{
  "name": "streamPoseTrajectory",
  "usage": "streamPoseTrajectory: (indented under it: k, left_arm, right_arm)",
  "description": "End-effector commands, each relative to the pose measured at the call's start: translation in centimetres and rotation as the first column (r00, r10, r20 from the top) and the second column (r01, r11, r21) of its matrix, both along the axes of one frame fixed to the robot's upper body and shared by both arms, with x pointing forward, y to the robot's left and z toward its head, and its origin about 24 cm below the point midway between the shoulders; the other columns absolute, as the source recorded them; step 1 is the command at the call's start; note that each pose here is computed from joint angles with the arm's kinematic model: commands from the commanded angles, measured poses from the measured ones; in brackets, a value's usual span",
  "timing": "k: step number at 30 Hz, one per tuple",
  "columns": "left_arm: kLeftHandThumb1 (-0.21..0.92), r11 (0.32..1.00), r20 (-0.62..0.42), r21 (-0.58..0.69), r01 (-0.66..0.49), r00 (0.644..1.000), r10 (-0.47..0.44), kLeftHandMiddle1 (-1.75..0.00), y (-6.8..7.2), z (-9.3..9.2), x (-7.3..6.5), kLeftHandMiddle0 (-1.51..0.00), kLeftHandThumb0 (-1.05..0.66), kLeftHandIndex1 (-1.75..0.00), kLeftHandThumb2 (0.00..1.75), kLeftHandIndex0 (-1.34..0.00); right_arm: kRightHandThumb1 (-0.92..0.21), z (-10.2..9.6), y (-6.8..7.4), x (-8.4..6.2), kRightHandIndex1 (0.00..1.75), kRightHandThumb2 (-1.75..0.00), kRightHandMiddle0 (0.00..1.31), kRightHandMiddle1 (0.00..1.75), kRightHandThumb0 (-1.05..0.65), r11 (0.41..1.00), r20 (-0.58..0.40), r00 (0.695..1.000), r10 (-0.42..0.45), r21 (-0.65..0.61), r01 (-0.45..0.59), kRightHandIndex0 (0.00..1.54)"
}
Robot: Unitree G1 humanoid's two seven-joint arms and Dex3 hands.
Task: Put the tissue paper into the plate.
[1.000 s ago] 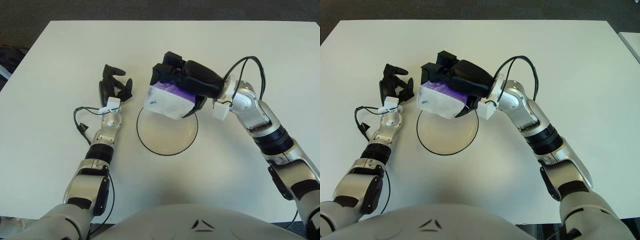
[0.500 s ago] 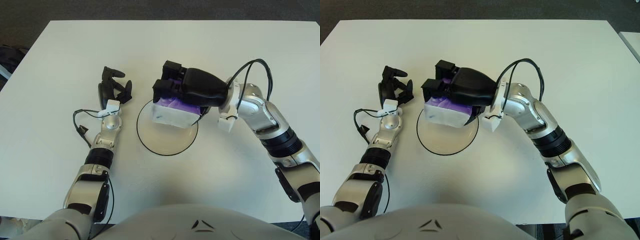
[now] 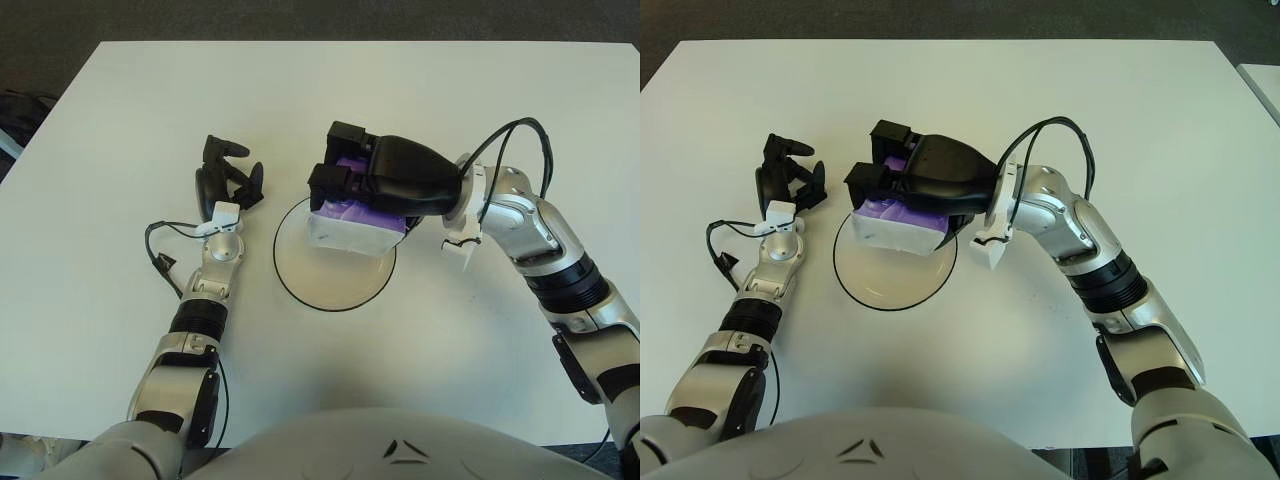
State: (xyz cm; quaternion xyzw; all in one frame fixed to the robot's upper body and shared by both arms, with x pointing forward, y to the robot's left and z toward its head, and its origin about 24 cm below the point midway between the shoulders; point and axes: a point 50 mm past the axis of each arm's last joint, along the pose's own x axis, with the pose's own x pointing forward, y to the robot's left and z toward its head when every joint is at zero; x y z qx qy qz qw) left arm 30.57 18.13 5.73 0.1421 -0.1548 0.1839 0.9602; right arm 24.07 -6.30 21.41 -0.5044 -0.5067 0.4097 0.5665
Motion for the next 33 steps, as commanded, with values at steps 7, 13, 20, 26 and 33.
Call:
streamPoseTrajectory:
  k: [7,13,20,26,33]
  left_arm:
    - [0.63,1.0,-0.263,-0.006,-0.006,0.965,0.005,-1.75,-0.1,-6.7,-4.1,-1.12,-0.4,-1.64,0.84,-0.45]
    - [0.62,1.0,-0.266,-0.012,-0.004,0.964,0.0,-1.75,-0.1,-6.6,-4.1,-1.12,-0.4,-1.64,0.85,-0.46]
    - [0.61,1.0,-0.258,-0.01,-0.023,0.966,0.019,-1.75,-0.4,-6.5,-3.9,-1.13,-0.4,-1.64,0.86,-0.47]
    - [0.6,0.997,-0.266,-0.008,-0.073,0.962,0.068,-1.75,-2.0,-6.7,-4.1,-1.11,-0.4,-1.62,0.85,-0.49]
    - [0.59,0.993,-0.284,-0.057,-0.107,0.955,0.086,-1.75,-3.0,-5.8,-3.9,-1.05,-0.41,-1.59,0.85,-0.51]
  right_arm:
    - [-0.13,0.8,0.0,0.0,1.75,-1.54,0.51,1.75,0.0,0.999,0.07,0.998,0.003,0.044,-0.006,0.75]
    - [-0.19,1.1,0.1,0.1,1.74,-1.47,0.48,1.75,0.0,0.994,0.052,0.998,0.019,0.103,-0.024,0.7]
    - [-0.7,0.5,0.3,0.2,1.26,-0.79,0.22,1.33,-0.34,0.996,0.044,0.999,0.026,0.086,-0.029,0.29]
    - [-0.9,0.3,0.1,0.7,0.21,-0.67,0.02,0.33,-0.83,0.999,0.118,0.992,0.049,-0.005,-0.049,0.11]
    - [-0.92,0.1,0.0,0.9,0.02,-0.67,0.0,0.03,-0.98,0.998,0.176,0.982,0.071,-0.01,-0.07,0.01]
